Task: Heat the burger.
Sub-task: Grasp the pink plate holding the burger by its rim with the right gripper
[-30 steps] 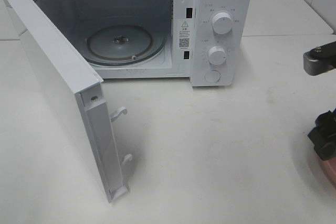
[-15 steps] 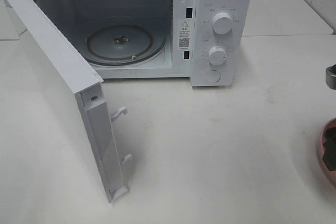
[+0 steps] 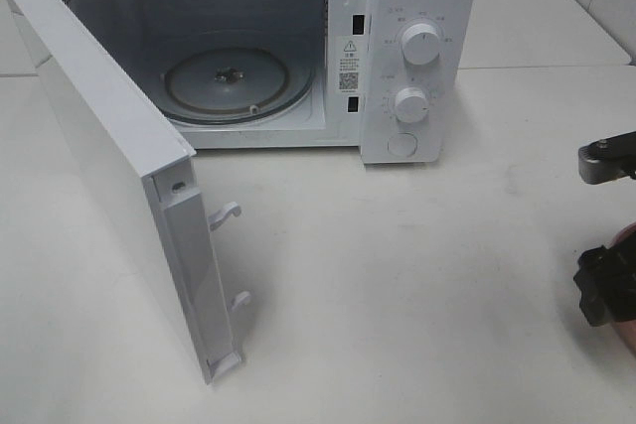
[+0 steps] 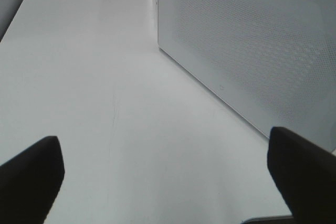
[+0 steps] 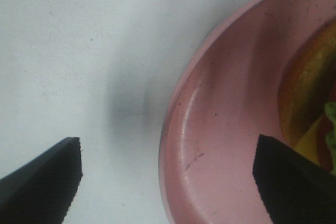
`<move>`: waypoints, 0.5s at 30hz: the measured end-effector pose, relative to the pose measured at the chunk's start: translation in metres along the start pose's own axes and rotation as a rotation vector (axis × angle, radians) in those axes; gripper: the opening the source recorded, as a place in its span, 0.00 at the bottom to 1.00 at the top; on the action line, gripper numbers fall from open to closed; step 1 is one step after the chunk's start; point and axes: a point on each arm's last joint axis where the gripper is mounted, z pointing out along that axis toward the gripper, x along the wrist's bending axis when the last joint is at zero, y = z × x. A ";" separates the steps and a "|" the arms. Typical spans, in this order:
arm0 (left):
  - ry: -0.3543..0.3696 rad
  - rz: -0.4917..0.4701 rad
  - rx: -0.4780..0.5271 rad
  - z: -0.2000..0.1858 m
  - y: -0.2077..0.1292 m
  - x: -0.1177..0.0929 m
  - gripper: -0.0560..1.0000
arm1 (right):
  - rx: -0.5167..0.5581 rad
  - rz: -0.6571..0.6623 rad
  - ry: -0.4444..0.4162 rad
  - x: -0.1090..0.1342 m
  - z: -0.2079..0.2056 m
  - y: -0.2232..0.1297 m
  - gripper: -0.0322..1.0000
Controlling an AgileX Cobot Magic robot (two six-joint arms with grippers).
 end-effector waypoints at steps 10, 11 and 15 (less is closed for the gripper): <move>0.000 0.000 0.000 0.000 0.000 0.000 0.97 | 0.031 -0.018 -0.008 0.002 0.029 0.008 0.84; 0.000 0.000 0.000 0.000 0.000 0.000 0.97 | 0.034 -0.024 -0.010 0.002 0.033 0.009 0.84; 0.000 0.000 0.000 0.000 0.000 0.000 0.97 | 0.045 -0.041 -0.014 0.002 0.040 0.010 0.83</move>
